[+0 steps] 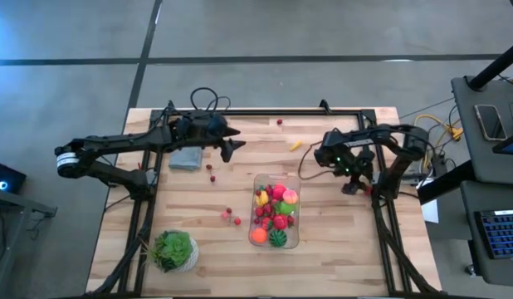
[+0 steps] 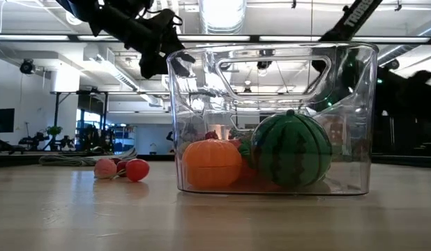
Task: Pick and placing Produce into tupperware
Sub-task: Put the strawberry into the transparent bin
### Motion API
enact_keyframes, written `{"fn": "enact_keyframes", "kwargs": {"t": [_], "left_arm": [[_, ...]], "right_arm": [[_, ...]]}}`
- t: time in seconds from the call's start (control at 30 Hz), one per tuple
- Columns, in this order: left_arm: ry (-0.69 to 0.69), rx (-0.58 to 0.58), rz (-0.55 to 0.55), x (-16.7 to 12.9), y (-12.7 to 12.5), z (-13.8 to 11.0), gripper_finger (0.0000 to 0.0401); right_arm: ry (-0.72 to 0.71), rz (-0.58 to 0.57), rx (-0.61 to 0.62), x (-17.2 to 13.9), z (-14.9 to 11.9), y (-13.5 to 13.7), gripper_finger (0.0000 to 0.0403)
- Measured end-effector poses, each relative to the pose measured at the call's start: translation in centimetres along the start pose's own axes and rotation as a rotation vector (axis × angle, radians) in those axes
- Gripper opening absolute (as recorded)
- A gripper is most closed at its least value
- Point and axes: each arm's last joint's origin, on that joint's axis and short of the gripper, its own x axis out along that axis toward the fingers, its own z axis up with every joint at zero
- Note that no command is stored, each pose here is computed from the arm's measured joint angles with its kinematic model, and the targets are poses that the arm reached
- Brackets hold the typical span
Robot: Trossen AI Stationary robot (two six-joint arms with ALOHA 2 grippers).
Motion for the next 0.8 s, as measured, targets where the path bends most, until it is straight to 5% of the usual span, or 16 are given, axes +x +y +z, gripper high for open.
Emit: {"fn": "enact_keyframes", "kwargs": {"t": [0.2, 0.4, 0.8], "left_arm": [[-0.065, -0.057, 0.010, 0.0, -0.1, 0.6, 0.0240], [-0.081, -0.059, 0.048, 0.0, 0.0, 0.6, 0.0240], [-0.080, -0.058, 0.048, 0.0, 0.0, 0.6, 0.0240]], "right_arm": [[0.044, -0.052, -0.032, 0.9, 0.4, -0.2, 0.0210], [-0.081, -0.022, -0.114, -0.4, 1.1, 0.7, 0.0210], [0.053, -0.002, -0.114, 1.2, 2.9, 0.8, 0.0210]]}}
